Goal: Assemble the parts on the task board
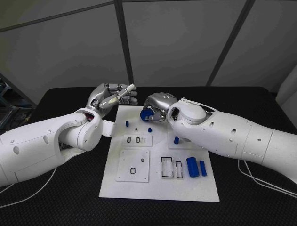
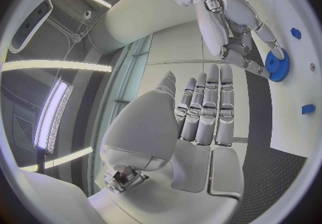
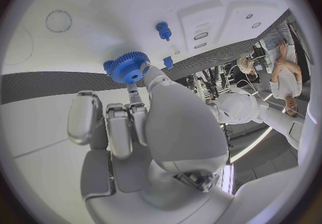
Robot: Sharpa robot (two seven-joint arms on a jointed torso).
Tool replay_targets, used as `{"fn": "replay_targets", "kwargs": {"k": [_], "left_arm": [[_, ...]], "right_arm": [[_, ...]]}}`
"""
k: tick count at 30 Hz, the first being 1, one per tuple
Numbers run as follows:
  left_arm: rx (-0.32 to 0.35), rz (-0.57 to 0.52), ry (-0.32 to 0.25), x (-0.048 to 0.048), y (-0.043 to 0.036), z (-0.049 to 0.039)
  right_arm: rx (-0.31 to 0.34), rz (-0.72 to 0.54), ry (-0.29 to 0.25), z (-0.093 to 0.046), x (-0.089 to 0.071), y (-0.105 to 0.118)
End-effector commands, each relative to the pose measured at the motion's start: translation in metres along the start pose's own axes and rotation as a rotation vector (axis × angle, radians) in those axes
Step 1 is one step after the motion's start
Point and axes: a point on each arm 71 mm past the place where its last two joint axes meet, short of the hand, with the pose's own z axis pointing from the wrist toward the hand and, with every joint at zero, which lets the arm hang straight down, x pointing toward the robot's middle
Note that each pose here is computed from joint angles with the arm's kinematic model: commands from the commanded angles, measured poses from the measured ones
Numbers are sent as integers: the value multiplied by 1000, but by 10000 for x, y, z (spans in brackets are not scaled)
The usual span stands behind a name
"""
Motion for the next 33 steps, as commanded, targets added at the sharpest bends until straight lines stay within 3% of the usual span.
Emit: {"fn": "replay_targets", "kwargs": {"k": [1,10,26,33], "left_arm": [[9,-1,11,12,-15,7],[8,-1,11,10,-14,8],[8,-1,11,10,-11,13],[7,0,10,4,-10,12]], "right_arm": [[-8,-9,38,5,35,-5],[10,-12,76,16,68,-27],[20,-10,77,13,69,-39],[41,7,106,-1,89,-87]]}}
